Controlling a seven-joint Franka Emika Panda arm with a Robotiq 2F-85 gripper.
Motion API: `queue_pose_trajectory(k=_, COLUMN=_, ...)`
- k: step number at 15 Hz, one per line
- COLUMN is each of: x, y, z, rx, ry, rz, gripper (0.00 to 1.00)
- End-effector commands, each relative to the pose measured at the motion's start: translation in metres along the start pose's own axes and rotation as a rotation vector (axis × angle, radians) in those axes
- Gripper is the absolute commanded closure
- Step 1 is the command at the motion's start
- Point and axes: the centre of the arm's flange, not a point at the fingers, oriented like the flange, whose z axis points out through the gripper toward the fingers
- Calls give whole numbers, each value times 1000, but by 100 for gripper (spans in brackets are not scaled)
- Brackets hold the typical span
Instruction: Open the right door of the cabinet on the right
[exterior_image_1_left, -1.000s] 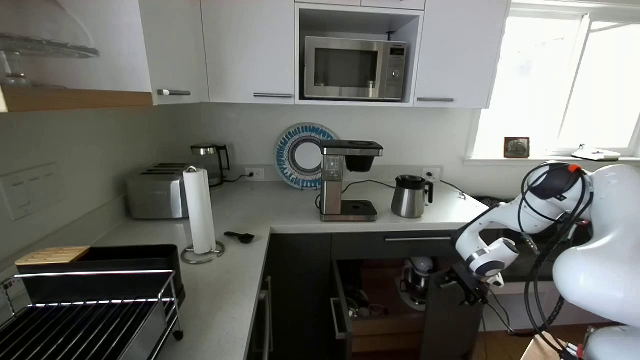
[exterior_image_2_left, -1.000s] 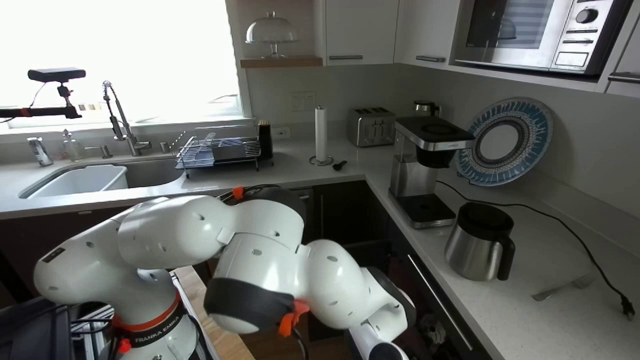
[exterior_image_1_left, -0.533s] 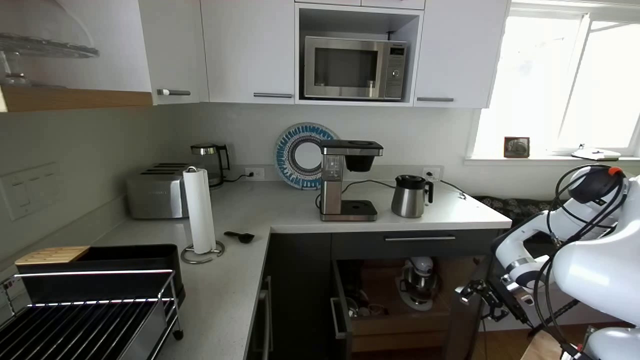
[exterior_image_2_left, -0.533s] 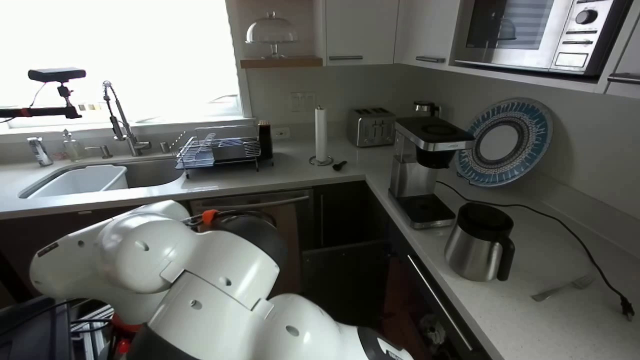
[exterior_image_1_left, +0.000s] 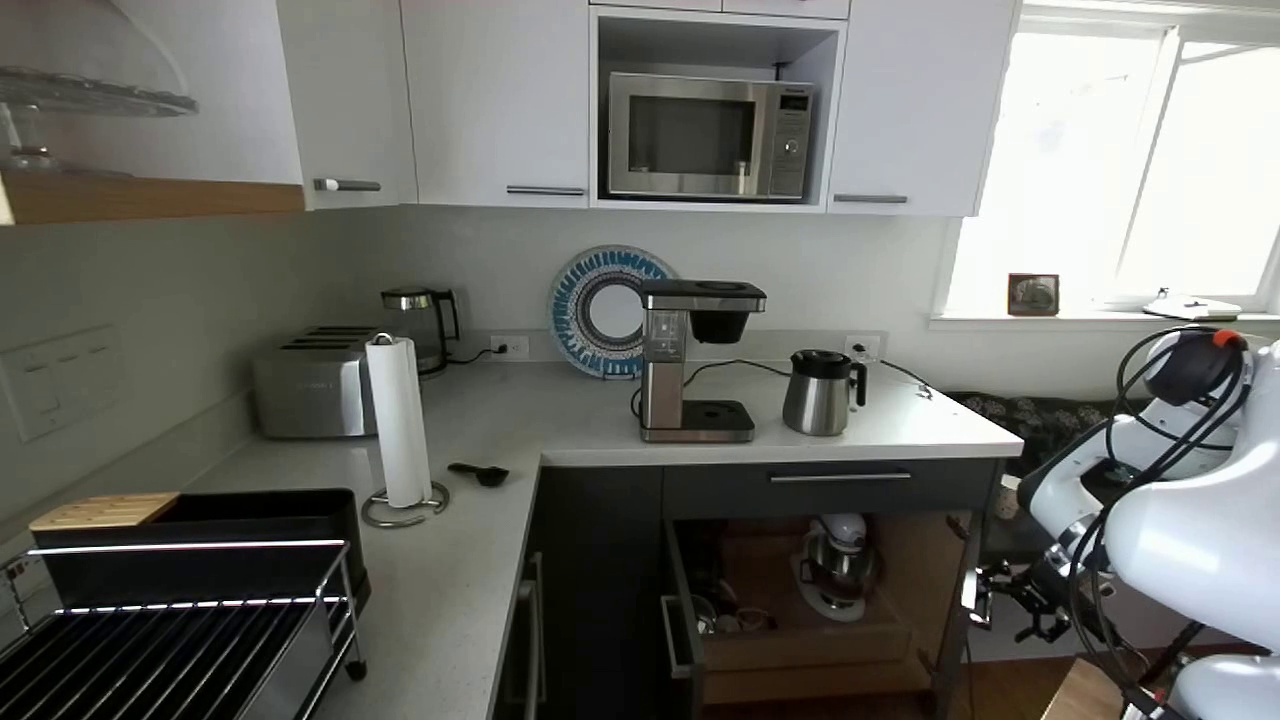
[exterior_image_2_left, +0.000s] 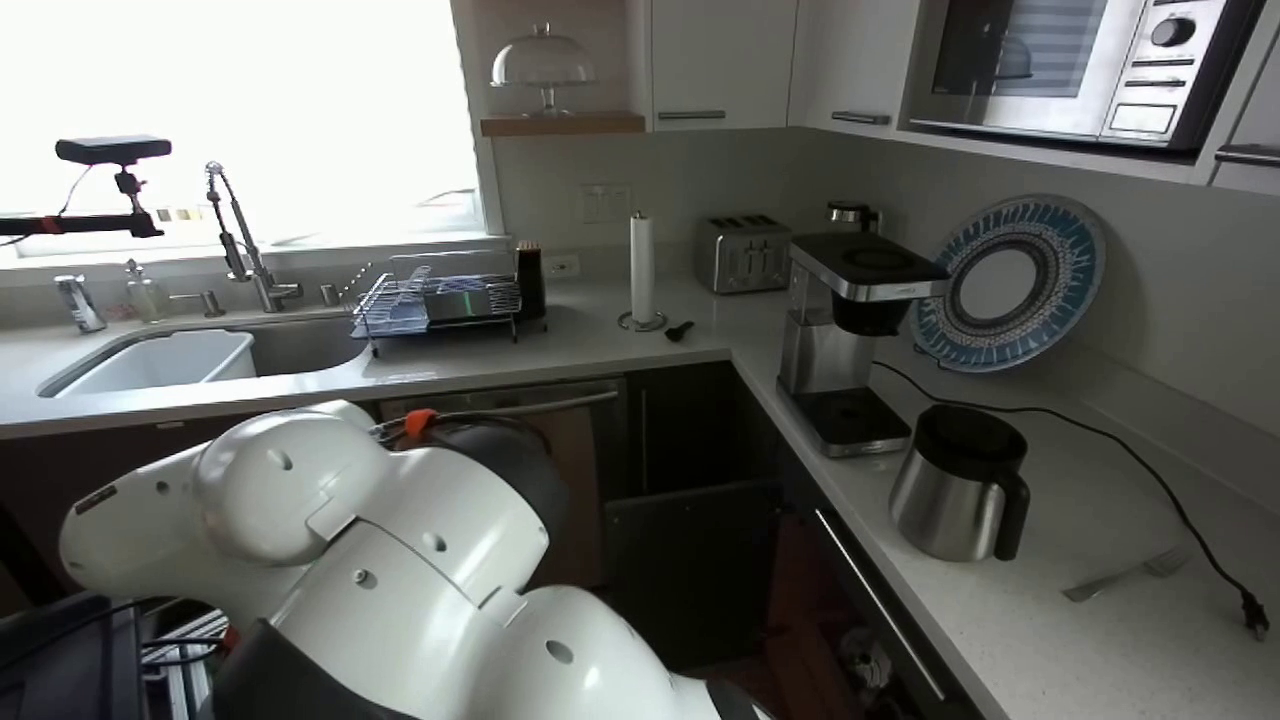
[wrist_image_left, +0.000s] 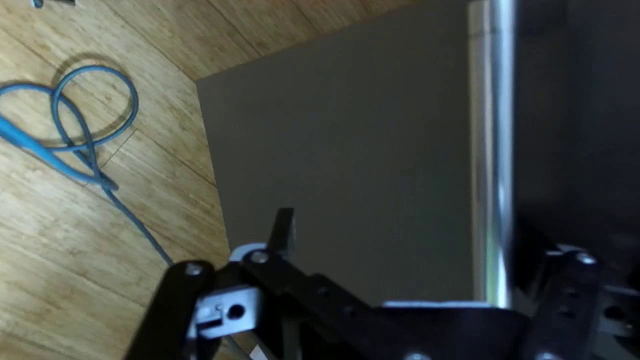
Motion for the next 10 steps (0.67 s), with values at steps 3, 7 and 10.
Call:
queue_pose_trajectory(k=3, x=40, y=-12, z=-51, rx=-62, ry=43, rz=-158, gripper=0)
queue_pose_trajectory(k=7, x=37, y=-42, z=-95, rx=-40, ry=15, rz=-127, gripper=0)
queue_pose_trajectory(k=10, x=18, y=-84, z=-124, rx=-11, ry=-12, rz=-78, gripper=0)
